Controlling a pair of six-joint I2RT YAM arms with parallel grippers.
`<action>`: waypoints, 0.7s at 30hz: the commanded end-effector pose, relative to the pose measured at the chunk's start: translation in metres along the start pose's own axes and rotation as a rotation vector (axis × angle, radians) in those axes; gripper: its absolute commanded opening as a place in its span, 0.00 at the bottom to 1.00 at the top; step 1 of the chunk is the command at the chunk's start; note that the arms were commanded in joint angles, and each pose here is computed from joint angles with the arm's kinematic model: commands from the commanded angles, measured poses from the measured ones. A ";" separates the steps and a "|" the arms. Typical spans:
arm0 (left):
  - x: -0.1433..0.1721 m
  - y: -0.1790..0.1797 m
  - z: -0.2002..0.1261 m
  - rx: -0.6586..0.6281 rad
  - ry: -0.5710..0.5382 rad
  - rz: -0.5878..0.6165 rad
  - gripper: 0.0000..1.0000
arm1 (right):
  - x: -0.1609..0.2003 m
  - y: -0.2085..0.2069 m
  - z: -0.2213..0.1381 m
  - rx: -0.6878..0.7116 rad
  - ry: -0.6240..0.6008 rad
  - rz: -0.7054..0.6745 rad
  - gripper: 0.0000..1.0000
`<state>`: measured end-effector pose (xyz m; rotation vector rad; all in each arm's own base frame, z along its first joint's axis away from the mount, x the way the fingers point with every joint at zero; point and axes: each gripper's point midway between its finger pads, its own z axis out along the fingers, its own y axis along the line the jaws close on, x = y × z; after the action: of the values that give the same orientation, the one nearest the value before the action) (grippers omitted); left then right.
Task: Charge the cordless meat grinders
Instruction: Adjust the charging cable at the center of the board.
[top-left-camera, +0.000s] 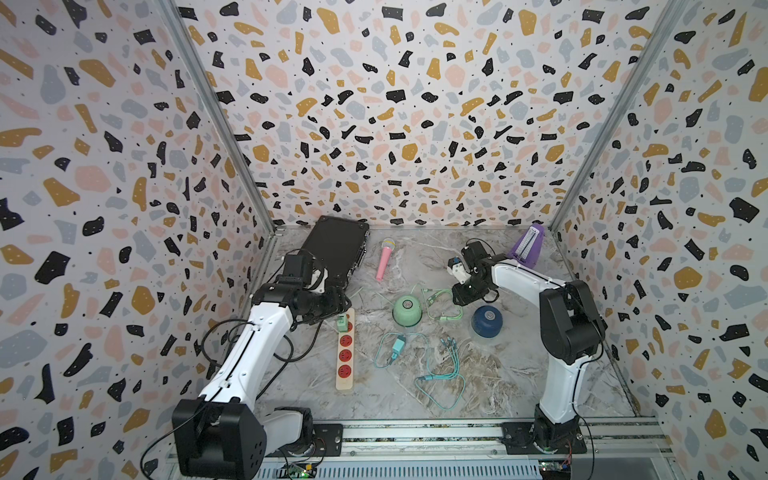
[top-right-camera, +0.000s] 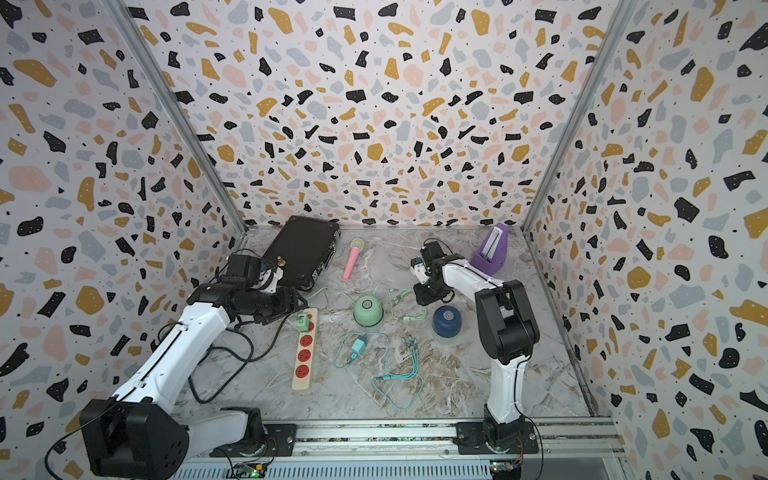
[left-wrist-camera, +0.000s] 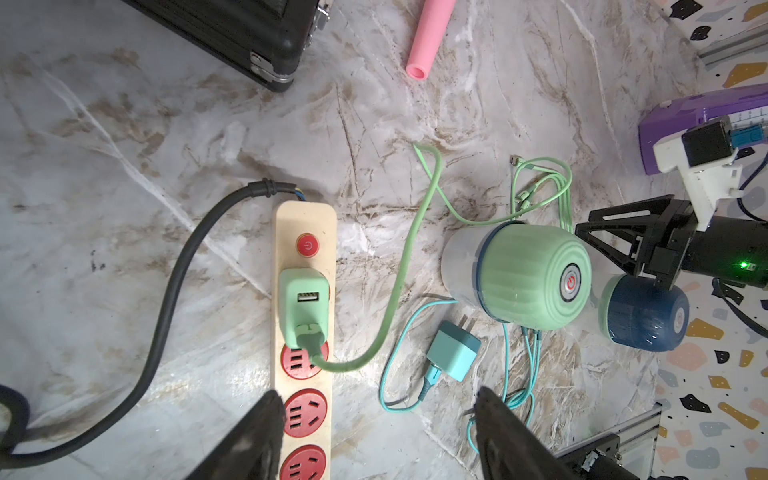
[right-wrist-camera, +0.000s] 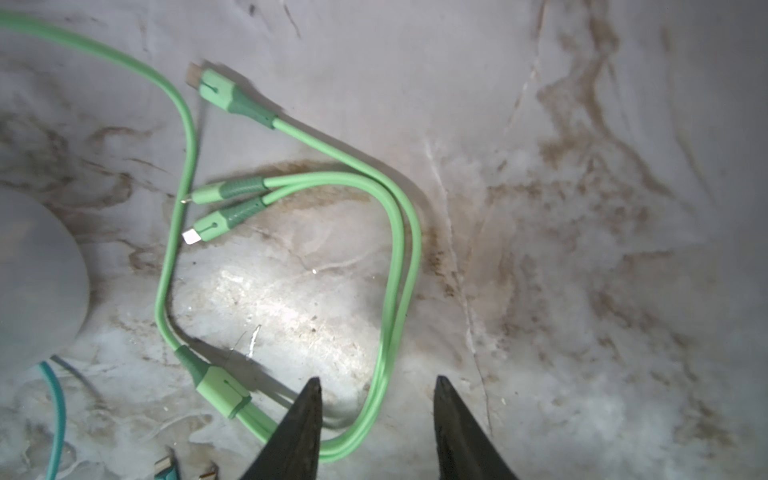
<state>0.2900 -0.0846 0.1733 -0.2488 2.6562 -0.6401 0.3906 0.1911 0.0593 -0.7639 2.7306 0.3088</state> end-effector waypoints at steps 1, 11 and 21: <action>-0.012 -0.011 -0.008 0.037 -0.032 0.030 0.71 | -0.038 0.010 -0.023 -0.040 -0.108 -0.081 0.48; -0.017 -0.017 -0.008 0.064 -0.037 0.018 0.71 | -0.079 0.018 0.011 -0.091 -0.184 -0.194 0.48; -0.009 -0.013 -0.011 0.052 -0.036 0.002 0.71 | -0.061 0.032 0.052 -0.046 -0.090 -0.307 0.46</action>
<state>0.2944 -0.0903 0.1821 -0.2345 2.6342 -0.6876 0.4357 0.2594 0.0332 -1.0711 2.5049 0.4060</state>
